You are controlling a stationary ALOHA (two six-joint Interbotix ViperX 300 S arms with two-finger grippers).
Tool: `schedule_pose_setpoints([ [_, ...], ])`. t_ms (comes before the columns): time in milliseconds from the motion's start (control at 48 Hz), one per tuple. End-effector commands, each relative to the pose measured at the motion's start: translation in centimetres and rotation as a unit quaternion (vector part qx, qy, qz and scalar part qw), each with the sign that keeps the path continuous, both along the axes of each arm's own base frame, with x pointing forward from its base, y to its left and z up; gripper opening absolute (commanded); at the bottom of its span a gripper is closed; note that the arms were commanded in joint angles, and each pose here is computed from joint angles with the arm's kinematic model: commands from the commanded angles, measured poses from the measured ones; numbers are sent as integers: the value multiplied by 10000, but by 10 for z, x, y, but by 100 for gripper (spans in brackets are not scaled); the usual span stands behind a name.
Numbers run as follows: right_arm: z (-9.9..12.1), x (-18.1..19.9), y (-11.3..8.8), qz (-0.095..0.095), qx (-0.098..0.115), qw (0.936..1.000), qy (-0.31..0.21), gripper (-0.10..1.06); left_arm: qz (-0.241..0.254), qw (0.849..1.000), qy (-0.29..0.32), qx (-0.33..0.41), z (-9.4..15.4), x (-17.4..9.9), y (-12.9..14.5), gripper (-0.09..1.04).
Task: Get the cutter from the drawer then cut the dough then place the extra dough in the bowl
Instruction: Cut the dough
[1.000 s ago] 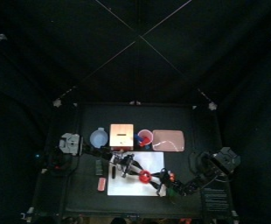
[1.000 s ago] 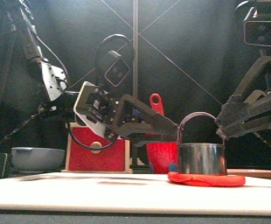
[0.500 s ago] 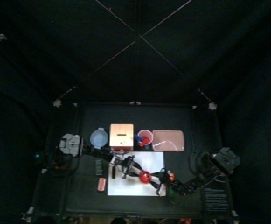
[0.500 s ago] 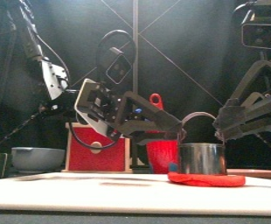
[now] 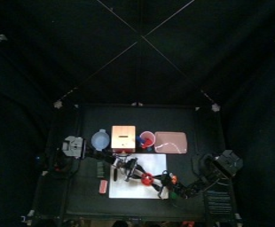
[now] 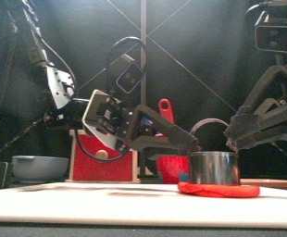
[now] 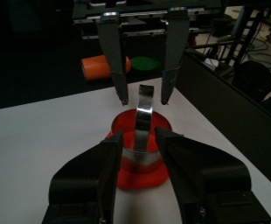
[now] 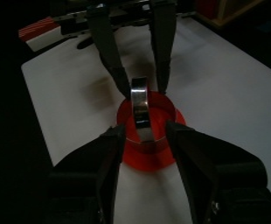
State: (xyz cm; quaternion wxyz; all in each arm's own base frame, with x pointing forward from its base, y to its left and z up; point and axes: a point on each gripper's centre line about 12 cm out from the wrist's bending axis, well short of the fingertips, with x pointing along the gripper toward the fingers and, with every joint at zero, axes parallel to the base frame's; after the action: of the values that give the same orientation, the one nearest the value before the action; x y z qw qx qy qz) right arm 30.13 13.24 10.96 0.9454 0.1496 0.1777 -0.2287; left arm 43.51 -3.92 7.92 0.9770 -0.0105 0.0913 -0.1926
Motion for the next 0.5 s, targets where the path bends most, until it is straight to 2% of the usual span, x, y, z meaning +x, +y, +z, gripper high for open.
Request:
schedule_pose_setpoints([
  [21, 8, 4, 1, -16, 64, 9999, -124, 79, -3, 9998, -179, -14, 12, 6, -1, 62],
  [500, 8, 5, 1, -25, 67, 9999, -123, 78, 21, 10000, -69, 29, 8, 5, 0, 61],
])
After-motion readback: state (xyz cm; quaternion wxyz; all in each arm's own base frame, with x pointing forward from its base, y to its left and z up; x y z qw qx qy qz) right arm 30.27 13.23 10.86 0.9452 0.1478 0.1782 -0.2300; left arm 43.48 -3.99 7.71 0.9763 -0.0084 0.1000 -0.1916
